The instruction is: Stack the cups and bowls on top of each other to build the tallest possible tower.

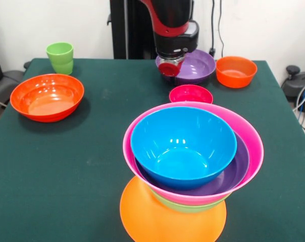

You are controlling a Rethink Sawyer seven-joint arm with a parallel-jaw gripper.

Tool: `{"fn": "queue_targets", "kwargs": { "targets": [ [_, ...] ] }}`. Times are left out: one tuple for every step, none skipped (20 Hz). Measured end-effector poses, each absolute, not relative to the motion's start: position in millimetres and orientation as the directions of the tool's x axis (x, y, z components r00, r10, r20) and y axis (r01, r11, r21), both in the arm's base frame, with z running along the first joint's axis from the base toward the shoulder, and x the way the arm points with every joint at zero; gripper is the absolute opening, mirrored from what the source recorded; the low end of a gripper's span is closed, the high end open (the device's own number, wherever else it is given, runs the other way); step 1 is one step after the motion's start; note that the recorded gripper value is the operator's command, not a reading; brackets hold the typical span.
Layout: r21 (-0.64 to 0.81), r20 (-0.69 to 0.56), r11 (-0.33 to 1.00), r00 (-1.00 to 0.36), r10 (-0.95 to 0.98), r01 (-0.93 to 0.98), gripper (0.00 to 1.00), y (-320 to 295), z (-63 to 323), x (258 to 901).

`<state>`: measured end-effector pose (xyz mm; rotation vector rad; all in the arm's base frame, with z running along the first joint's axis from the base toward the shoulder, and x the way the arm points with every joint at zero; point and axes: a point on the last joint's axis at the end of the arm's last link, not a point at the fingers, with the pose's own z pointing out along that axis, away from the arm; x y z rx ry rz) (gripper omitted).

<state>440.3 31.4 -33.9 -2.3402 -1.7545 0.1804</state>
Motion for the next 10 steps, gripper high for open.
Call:
{"fn": "queue_targets", "kwargs": {
  "targets": [
    [-0.239,0.026,-0.267,0.281,0.959,0.933,0.0,31.7,-33.7,440.2],
    [-0.238,0.021,-0.264,0.277,0.961,0.935,0.0,32.6,-33.3,439.6],
    [-0.238,0.016,-0.26,0.271,0.962,0.936,0.0,33.7,-33.0,438.5],
    [-0.238,0.011,-0.255,0.266,0.964,0.937,0.0,34.9,-32.7,437.5],
    [-0.238,0.008,-0.252,0.261,0.965,0.938,0.0,35.9,-32.5,436.7],
    [-0.237,0.003,-0.246,0.254,0.967,0.94,0.0,37.8,-32.1,435.6],
    [-0.237,0.0,-0.244,0.251,0.968,0.94,0.0,38.2,-31.9,435.1],
    [-0.237,-0.003,-0.243,0.249,0.968,0.941,0.0,38.0,-31.6,434.6],
    [-0.236,-0.007,-0.242,0.247,0.969,0.941,0.0,37.9,-31.3,434.2],
    [-0.236,-0.014,-0.241,0.244,0.97,0.942,0.0,36.8,-30.6,433.4]
  ]
}}
